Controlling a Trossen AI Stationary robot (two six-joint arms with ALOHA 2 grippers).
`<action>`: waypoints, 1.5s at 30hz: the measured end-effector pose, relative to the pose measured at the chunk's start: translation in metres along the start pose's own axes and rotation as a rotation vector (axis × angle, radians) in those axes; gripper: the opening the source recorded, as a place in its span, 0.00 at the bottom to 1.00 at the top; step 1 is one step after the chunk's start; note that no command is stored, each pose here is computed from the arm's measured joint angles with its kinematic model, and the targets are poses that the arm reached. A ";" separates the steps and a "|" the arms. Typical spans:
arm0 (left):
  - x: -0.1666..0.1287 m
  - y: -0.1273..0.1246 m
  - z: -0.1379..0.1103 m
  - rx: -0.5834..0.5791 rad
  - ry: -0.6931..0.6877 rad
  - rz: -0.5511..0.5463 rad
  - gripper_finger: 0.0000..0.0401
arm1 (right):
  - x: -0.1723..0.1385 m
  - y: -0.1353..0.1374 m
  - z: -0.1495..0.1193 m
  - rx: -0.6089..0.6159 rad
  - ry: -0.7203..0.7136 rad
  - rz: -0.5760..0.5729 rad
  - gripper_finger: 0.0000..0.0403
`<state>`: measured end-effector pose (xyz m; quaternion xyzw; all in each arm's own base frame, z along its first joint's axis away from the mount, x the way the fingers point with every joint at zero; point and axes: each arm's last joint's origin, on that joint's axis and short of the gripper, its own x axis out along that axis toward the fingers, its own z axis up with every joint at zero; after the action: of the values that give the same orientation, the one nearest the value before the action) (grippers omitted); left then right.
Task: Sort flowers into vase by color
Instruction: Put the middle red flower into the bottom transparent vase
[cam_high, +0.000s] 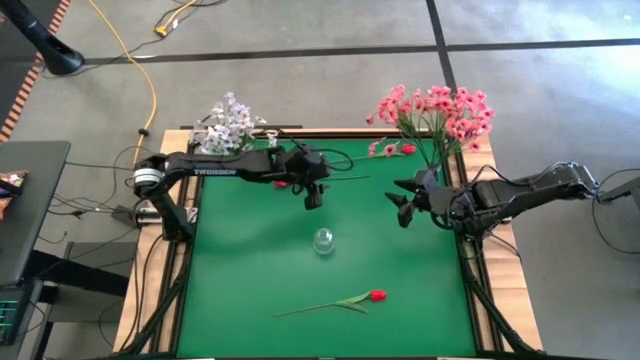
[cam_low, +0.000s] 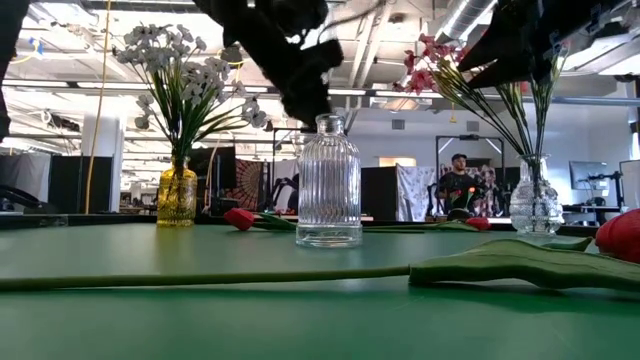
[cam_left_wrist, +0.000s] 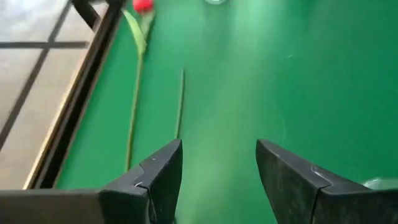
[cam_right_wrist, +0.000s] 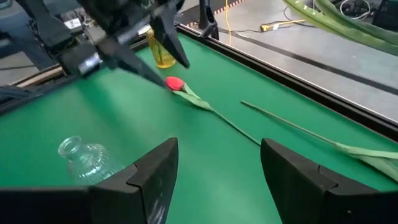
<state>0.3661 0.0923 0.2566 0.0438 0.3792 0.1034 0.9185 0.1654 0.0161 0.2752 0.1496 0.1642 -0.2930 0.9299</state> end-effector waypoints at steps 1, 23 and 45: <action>0.001 -0.001 -0.002 0.014 0.045 -0.006 0.48 | 0.000 0.000 0.000 0.006 0.000 0.000 0.63; 0.119 0.043 -0.018 0.100 0.456 -0.067 0.48 | 0.023 0.015 -0.008 0.065 0.042 -0.005 0.63; 0.122 0.073 -0.040 0.128 0.531 -0.077 0.48 | 0.024 0.016 -0.008 0.071 0.043 0.012 0.63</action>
<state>0.4109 0.1907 0.1561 0.0587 0.6138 0.0523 0.7855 0.1915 0.0197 0.2616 0.1900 0.1729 -0.2900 0.9219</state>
